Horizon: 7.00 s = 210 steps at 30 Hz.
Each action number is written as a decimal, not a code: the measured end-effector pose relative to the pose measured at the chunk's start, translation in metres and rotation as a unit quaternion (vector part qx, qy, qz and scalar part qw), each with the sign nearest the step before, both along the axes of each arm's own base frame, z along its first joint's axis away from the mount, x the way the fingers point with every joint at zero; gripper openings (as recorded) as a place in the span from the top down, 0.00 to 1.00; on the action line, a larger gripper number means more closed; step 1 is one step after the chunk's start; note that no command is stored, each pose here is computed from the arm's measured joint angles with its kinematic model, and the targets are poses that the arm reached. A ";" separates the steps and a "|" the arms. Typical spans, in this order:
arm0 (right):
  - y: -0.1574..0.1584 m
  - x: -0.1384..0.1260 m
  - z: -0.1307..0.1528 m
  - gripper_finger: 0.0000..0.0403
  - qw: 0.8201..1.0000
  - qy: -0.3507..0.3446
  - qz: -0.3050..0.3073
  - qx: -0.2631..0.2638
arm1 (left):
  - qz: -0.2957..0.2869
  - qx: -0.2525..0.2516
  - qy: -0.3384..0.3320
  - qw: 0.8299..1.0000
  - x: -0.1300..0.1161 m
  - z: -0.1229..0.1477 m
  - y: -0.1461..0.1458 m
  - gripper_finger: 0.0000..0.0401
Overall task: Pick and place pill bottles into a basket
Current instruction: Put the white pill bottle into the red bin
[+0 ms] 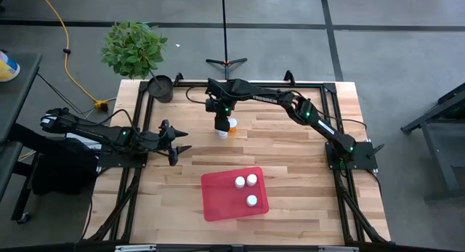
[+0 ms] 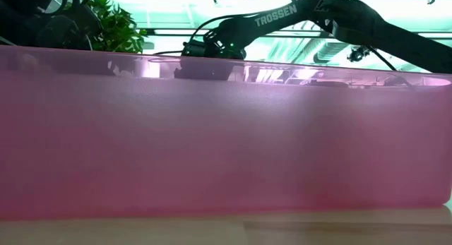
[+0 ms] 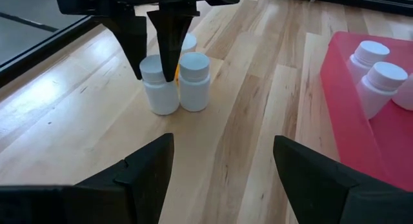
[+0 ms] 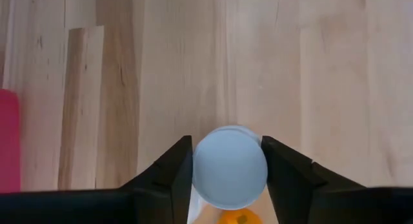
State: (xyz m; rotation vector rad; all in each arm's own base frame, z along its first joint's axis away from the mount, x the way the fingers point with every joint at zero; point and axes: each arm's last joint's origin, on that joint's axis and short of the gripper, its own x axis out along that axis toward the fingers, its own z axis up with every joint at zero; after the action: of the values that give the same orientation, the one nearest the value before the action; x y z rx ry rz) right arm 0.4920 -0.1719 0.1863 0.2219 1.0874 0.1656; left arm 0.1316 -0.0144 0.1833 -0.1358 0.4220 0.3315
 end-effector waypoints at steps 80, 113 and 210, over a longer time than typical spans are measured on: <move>0.319 -0.041 0.052 0.64 0.994 -0.032 0.103 -0.013 | 0.000 -0.016 0.006 1.000 -0.001 -0.001 0.000 0.26; 0.345 -0.061 0.008 0.53 0.998 0.019 0.055 -0.028 | -0.003 -0.019 0.007 1.000 -0.001 -0.002 0.000 0.26; 0.058 -0.020 0.025 0.15 0.998 0.036 -0.029 -0.047 | -0.006 -0.002 0.010 1.000 0.000 -0.002 0.000 0.26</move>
State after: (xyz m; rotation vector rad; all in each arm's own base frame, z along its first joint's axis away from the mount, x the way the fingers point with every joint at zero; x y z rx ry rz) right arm 0.4720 -0.1143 0.2110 0.1761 1.1566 0.0550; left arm 0.1319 -0.0148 0.1813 -0.1330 0.4438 0.3203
